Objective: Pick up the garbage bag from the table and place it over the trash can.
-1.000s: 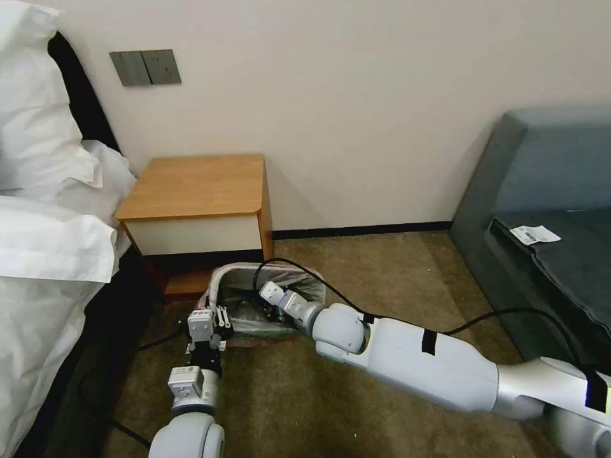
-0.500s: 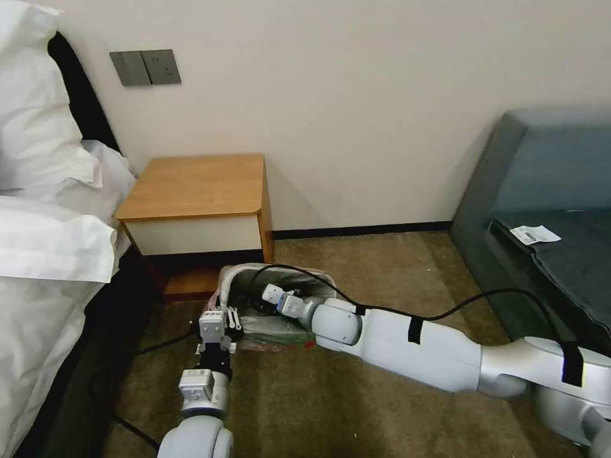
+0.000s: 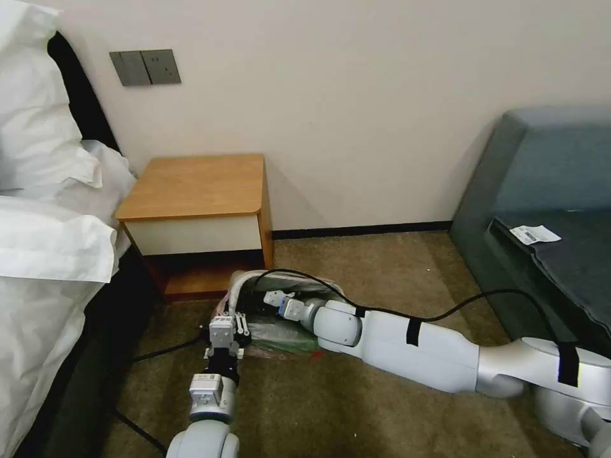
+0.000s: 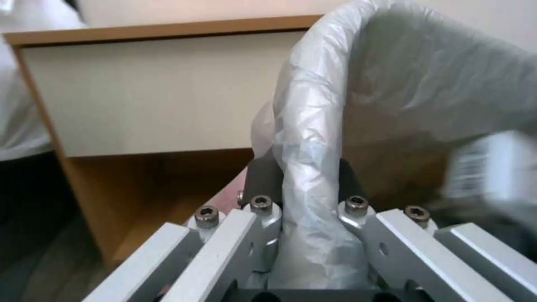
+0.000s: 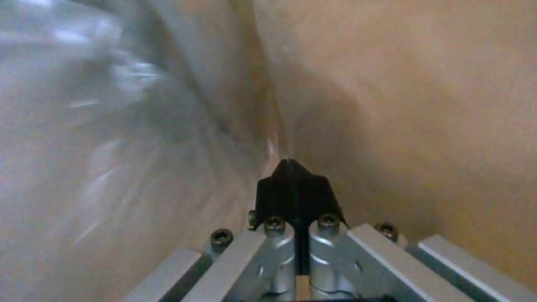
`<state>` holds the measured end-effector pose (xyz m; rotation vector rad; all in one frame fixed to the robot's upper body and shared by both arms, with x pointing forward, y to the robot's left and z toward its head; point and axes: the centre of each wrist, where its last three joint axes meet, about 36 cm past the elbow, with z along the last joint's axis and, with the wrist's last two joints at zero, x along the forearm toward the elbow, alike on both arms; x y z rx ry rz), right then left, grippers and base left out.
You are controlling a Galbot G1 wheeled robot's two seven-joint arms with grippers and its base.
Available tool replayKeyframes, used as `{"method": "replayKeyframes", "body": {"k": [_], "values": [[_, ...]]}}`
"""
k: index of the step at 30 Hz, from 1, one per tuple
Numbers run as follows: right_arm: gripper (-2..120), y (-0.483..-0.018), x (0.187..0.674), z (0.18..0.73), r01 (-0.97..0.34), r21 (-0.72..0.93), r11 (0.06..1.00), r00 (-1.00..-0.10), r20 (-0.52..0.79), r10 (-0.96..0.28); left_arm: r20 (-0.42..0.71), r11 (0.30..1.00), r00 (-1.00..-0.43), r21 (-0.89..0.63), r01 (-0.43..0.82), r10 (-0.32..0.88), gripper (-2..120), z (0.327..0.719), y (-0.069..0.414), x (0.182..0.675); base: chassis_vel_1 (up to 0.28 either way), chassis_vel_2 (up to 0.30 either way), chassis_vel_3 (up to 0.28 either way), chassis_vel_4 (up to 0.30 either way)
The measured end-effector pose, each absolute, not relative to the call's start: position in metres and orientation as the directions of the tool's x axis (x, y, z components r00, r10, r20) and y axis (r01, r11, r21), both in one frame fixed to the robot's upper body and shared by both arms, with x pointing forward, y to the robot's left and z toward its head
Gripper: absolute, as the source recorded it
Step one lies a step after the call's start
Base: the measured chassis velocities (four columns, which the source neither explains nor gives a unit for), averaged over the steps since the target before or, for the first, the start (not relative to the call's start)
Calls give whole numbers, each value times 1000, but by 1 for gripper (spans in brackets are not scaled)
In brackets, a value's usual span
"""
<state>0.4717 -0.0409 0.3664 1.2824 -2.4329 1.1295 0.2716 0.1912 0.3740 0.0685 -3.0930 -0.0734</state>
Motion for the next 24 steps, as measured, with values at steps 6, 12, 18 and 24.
{"method": "replayKeyframes", "body": {"k": [6, 12, 18, 24], "values": [[0, -44, 443, 376, -784, -493, 378, -597, 430, -677, 72, 997, -994, 25, -74, -76, 7, 368, 202, 276, 0, 0, 0, 0], [0, -56, 411, 393, -790, -440, 426, -593, 377, -711, 102, 996, -991, -15, -86, -84, 7, 364, 204, 278, 0, 0, 0, 0], [0, -79, 390, 418, -765, -394, 509, -627, 275, -729, 154, 990, -984, -99, -102, -86, 7, 366, 204, 279, 0, 0, 0, 0], [0, -107, 367, 448, -701, -312, 641, -690, 72, -720, 275, 963, -959, -233, -137, -70, 7, 377, 209, 280, 0, 0, 0, 0]]}}
